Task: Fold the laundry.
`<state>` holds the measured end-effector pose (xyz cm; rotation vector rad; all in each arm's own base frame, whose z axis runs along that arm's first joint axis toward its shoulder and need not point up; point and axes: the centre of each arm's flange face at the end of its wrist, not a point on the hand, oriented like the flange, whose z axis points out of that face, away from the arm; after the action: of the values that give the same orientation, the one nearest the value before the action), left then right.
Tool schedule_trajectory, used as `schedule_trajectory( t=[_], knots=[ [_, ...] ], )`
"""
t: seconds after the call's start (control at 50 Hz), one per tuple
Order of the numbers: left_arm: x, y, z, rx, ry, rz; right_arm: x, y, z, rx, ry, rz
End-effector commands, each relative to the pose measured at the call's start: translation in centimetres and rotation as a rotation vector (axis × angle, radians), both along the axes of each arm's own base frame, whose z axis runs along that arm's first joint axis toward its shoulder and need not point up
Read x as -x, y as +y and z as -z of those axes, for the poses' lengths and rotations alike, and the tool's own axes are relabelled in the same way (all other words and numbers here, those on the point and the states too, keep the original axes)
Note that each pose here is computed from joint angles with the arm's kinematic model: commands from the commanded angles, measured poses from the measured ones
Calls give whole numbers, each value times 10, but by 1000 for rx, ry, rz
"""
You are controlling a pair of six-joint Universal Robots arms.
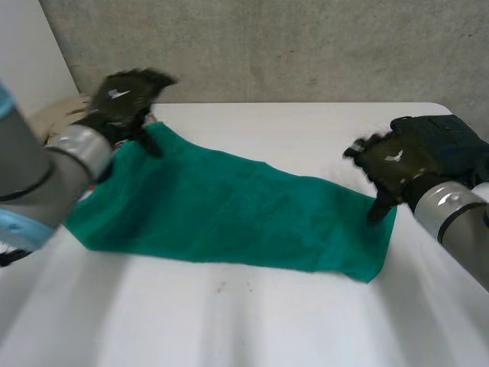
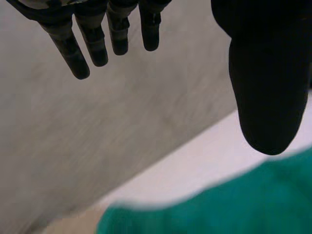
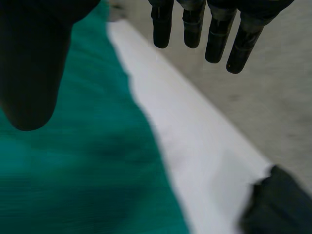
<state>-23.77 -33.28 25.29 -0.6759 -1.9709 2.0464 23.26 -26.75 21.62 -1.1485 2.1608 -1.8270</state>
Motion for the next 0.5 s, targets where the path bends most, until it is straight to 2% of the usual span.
schedule_trajectory(
  t=[0.02, 0.12, 0.2, 0.34, 0.5],
  knots=[
    [-67, -13, 47, -106, -243, -152, -3, 32, 16, -210, 47, -60],
    [-93, -8, 75, -144, -442, -178, -11, 42, 31, -222, 57, -93],
    [-106, -8, 94, -180, -525, -170, -11, 41, 47, -209, 60, -88],
    [-112, -12, 116, -196, -578, -84, -12, 38, 74, -210, 86, -57],
    [-109, -10, 124, -193, -561, -1, -12, 26, 87, -170, 100, -38]
  ],
)
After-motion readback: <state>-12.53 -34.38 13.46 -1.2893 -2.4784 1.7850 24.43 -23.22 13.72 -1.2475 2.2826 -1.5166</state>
